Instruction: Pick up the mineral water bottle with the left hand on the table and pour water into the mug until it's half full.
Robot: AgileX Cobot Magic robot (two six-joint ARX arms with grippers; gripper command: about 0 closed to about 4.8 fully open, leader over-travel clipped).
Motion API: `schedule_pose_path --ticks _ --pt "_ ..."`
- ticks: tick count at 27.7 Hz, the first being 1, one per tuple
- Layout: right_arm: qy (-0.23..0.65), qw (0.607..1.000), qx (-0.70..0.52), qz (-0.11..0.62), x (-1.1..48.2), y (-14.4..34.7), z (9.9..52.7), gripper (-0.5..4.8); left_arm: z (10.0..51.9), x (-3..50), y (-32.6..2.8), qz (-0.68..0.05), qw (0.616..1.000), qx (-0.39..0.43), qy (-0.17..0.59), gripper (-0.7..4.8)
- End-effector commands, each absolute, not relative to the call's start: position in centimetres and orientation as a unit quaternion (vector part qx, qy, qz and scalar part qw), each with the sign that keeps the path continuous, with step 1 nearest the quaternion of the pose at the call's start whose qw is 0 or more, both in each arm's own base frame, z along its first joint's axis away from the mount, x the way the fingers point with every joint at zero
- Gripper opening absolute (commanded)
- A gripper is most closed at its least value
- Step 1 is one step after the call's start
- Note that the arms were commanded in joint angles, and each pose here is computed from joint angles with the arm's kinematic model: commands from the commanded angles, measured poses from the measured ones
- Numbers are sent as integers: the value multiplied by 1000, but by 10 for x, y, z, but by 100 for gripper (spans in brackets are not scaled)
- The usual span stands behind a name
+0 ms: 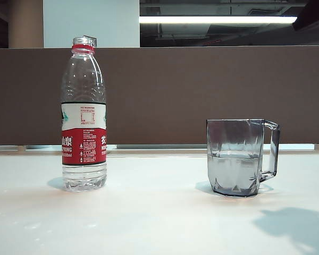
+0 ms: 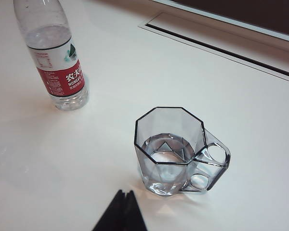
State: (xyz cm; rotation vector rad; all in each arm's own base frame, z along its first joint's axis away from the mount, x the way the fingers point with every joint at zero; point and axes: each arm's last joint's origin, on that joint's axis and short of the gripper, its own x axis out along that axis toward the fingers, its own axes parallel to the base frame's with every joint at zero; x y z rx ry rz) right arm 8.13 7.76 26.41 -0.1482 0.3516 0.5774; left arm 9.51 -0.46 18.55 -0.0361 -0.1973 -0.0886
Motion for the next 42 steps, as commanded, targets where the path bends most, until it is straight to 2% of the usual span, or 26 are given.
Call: schedule_pose_path --ticks 1,14,42 --pt "163 943 -65 284 81 78 267 -1 187 95 -4 -35 994 -16 -105 -5" --pt "163 943 -65 284 81 78 267 -1 185 95 -2 -15 995 -19 -94 -5" --pt "161 943 -65 282 81 77 265 -1 184 96 -2 -23 996 -18 -88 -5"
